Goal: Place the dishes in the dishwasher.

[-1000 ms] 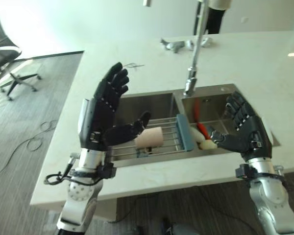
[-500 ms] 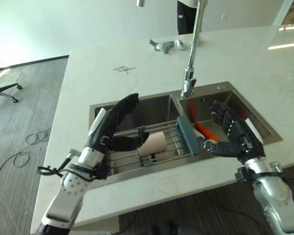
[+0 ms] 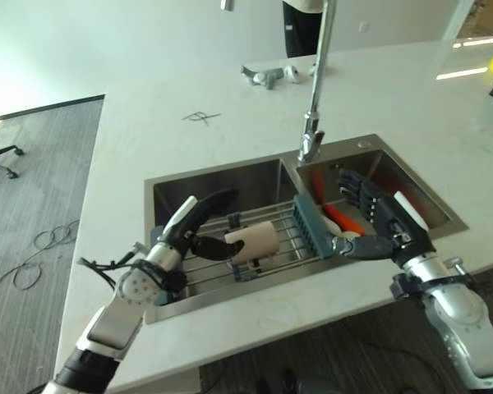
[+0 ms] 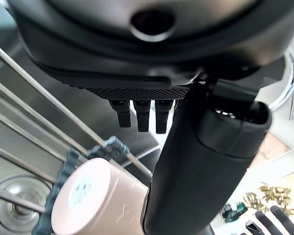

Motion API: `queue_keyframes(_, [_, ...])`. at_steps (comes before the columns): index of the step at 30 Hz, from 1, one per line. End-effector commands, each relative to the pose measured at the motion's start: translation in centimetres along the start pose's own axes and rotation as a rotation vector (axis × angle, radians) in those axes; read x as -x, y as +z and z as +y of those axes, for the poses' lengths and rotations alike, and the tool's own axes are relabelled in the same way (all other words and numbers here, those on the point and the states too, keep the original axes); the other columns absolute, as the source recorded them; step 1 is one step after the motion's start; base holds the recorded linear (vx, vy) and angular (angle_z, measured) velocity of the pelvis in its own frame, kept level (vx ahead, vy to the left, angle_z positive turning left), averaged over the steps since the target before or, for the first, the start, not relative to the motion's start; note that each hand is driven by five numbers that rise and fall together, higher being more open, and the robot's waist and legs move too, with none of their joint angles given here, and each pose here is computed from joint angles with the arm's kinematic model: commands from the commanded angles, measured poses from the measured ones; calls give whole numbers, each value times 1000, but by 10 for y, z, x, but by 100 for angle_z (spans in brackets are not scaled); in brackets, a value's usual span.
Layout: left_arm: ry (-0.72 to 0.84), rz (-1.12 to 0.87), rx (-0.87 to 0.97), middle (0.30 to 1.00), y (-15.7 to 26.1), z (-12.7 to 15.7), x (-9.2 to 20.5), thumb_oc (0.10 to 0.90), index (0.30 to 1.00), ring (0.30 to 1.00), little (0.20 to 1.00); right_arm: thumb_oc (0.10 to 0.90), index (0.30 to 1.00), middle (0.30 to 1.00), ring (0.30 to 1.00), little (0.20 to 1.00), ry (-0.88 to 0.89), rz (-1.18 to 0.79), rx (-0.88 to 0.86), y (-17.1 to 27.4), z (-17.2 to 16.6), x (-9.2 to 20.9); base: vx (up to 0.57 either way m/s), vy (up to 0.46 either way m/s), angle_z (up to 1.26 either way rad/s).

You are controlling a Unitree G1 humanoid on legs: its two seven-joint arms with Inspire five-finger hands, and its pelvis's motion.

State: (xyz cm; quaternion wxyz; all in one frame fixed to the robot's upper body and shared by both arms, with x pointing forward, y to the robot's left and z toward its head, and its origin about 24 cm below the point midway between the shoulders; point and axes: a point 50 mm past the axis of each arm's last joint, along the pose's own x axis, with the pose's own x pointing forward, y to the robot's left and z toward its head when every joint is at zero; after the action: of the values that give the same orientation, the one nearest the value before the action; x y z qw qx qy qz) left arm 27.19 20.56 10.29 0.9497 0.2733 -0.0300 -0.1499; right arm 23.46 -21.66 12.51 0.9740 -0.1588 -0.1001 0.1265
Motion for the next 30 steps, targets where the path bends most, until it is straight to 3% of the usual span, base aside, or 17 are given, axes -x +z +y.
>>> queue_keyframes(1, [9, -155, -7, 900, 34, 13, -16, 800, 900, 900, 900, 800, 900, 900, 900, 900, -11, -179, 72, 32, -13, -12, -1, 27, -12])
queue_keyframes(16, [-119, 35, 7, 900, 5, -3, -16, 800, 900, 900, 900, 800, 900, 900, 900, 900, 37, -120, 93, 26, -14, -9, -13, 1, -12])
queue_keyframes(30, [49, 145, -25, 900, -22, 7, -10, 800, 900, 900, 900, 800, 900, 900, 900, 900, 45, -129, 91, 26, -13, -5, -4, -10, -1])
